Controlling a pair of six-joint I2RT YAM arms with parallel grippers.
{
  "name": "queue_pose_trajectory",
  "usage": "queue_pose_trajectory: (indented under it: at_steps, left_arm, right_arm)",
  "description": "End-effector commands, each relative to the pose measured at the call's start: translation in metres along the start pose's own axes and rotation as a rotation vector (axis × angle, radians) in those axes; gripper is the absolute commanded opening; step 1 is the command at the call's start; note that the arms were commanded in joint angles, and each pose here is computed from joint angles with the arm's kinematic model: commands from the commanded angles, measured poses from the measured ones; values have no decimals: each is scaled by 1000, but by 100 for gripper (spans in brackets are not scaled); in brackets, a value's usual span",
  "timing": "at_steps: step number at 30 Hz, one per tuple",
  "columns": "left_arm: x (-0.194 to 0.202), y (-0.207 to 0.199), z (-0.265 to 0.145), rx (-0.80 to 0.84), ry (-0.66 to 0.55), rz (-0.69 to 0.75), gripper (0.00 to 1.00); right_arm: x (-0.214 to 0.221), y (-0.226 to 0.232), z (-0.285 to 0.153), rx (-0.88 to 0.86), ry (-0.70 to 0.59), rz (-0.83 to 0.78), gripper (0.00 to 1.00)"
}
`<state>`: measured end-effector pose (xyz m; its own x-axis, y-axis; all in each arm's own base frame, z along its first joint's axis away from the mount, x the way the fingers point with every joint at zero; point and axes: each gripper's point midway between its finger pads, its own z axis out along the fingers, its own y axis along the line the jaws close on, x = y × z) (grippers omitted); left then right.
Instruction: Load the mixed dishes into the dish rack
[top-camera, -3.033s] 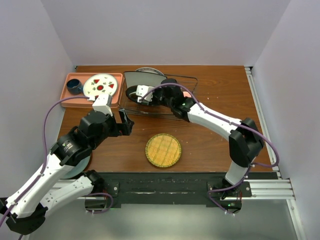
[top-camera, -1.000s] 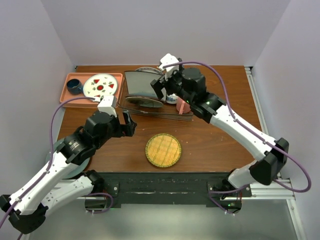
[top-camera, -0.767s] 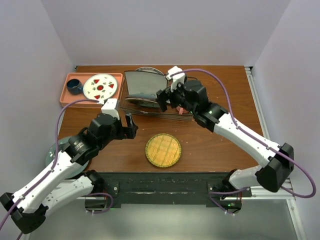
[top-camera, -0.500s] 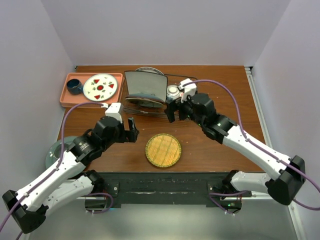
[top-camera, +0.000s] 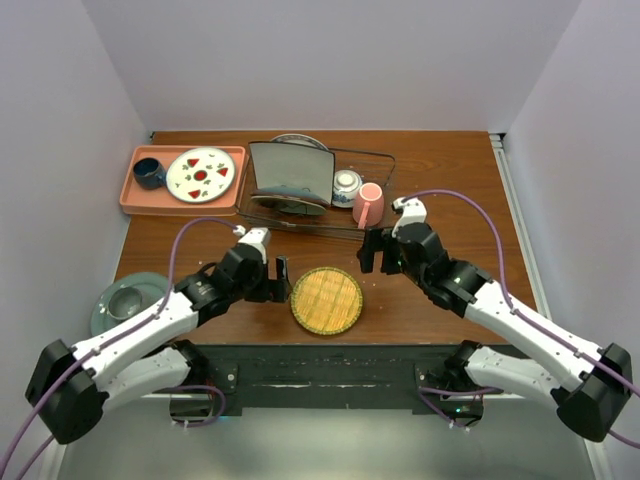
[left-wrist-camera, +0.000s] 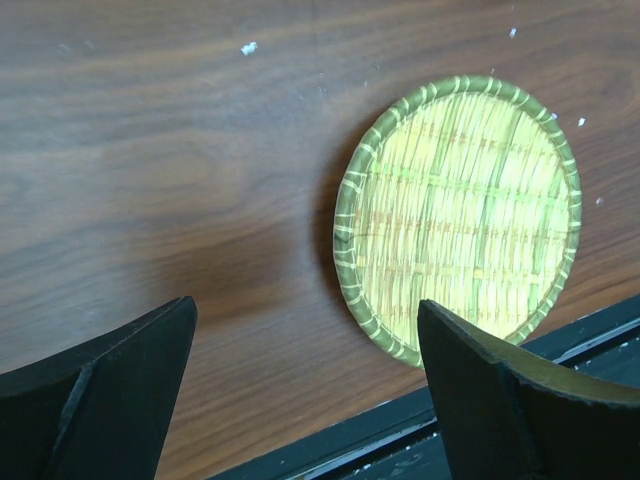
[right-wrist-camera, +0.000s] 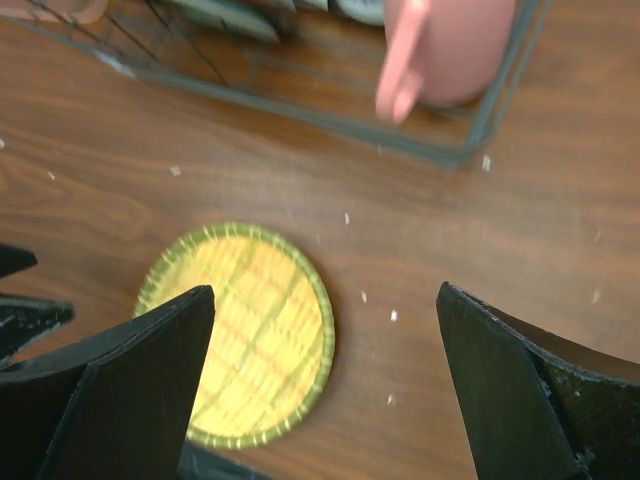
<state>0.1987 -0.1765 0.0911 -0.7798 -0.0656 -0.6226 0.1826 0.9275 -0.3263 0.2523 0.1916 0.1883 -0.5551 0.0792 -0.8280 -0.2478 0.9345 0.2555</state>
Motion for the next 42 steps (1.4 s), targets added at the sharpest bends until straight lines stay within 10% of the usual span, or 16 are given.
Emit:
queue_pose_trajectory:
  at_steps: [1,37,42]
  left_arm:
    - [8,-17,21,89,25,-44,95]
    - [50,-41,66,288,123,-66,25]
    - [53,-43,66,304,138,-66,21]
  right_arm:
    - [47,2,5,-22,123,143,94]
    - [166,22,41,-209,314,486,59]
    - [166,26,45,-232,307,493,33]
